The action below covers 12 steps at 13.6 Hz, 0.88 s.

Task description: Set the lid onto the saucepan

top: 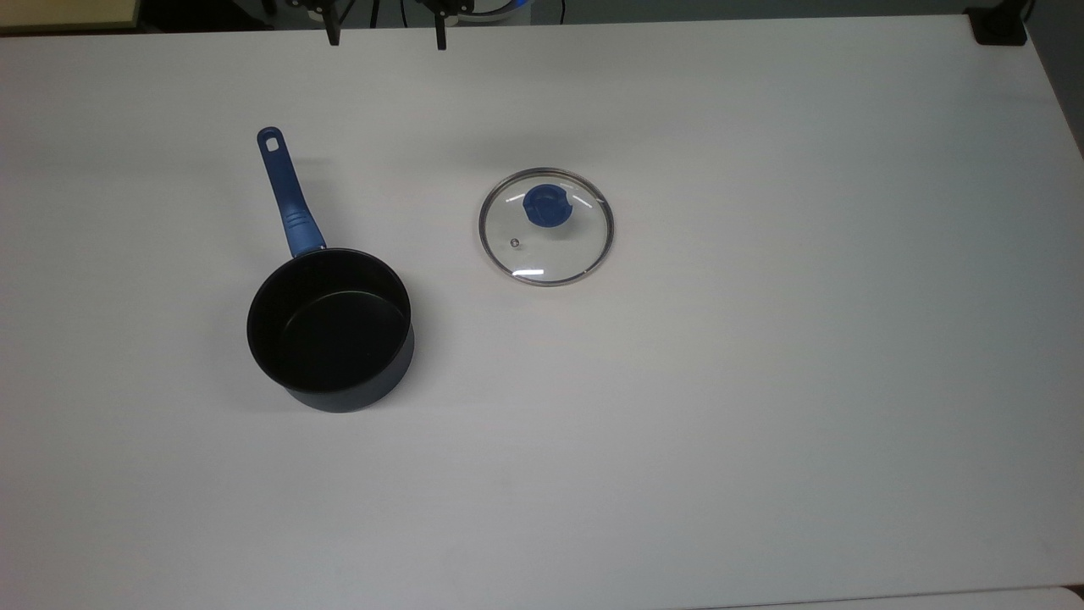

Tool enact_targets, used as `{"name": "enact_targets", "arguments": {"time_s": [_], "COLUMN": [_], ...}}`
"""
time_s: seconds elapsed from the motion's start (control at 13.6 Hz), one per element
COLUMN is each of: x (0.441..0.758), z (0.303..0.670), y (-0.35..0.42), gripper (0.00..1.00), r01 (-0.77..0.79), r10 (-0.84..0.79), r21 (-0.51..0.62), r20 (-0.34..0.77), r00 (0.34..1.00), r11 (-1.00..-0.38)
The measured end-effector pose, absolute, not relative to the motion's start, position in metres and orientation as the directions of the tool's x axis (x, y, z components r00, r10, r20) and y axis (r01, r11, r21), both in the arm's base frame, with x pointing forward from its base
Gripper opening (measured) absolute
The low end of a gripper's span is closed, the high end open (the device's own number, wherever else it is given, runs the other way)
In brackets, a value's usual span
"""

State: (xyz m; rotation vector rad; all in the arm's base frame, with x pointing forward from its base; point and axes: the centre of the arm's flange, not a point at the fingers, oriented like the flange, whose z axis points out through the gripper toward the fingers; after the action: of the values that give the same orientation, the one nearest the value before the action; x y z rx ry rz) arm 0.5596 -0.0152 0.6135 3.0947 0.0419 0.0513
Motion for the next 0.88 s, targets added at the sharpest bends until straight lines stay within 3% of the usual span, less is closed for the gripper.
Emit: {"name": "enact_targets", "arguments": {"time_s": [0.51,0.88], "x": [0.56,0.549], "z": [0.613,0.606], "y": [-0.015,-0.002], "gripper": [1.0,1.0], "r01": [0.026,0.073], "r10": [0.028,0.072], "r21": [0.047,0.009], "r20": [0.032,-0.056], "r00": [0.999,0.996], "r11": [-0.999,-0.997]}}
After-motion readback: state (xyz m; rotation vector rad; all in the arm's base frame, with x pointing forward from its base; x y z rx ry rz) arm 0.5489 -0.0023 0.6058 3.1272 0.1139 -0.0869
